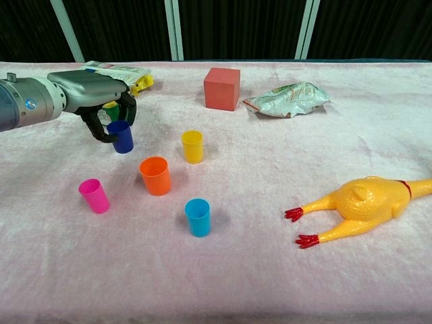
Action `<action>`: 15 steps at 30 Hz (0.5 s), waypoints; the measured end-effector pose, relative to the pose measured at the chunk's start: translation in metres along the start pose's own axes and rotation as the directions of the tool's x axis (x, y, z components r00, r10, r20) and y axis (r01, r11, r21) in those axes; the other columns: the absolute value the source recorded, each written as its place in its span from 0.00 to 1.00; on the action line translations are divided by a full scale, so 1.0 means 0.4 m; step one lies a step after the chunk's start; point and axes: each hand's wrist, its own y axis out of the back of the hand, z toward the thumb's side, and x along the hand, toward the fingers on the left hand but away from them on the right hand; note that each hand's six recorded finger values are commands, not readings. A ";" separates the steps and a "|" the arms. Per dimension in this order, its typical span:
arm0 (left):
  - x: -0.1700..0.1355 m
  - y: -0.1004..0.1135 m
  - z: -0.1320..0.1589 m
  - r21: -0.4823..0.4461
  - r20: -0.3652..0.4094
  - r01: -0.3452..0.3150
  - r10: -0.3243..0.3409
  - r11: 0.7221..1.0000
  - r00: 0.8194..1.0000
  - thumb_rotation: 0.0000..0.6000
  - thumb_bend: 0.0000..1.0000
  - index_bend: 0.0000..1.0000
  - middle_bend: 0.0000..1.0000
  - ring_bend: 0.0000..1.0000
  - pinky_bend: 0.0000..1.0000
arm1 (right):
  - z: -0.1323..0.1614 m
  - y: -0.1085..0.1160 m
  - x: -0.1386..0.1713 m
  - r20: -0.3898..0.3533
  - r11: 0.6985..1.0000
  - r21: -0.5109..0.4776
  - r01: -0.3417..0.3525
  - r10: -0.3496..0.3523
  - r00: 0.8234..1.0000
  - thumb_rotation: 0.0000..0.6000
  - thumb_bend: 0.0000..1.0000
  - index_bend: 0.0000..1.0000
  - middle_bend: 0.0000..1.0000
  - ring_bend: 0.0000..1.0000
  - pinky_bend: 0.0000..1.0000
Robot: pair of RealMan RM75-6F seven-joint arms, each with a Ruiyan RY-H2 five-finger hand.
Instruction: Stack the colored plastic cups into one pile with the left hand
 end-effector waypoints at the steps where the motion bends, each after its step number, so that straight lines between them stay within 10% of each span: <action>1: 0.000 0.000 0.001 0.000 0.000 0.000 0.000 1.000 1.000 1.00 0.32 0.40 0.43 0.03 0.01 | 0.000 0.000 0.000 0.000 1.000 0.000 0.000 0.000 1.000 1.00 0.19 0.00 0.02 0.11 0.16; 15: -0.002 0.001 0.003 -0.001 0.001 -0.002 0.002 1.000 1.000 1.00 0.32 0.40 0.44 0.03 0.01 | -0.001 0.000 0.000 0.003 1.000 0.000 -0.002 0.002 1.000 1.00 0.19 0.00 0.02 0.11 0.16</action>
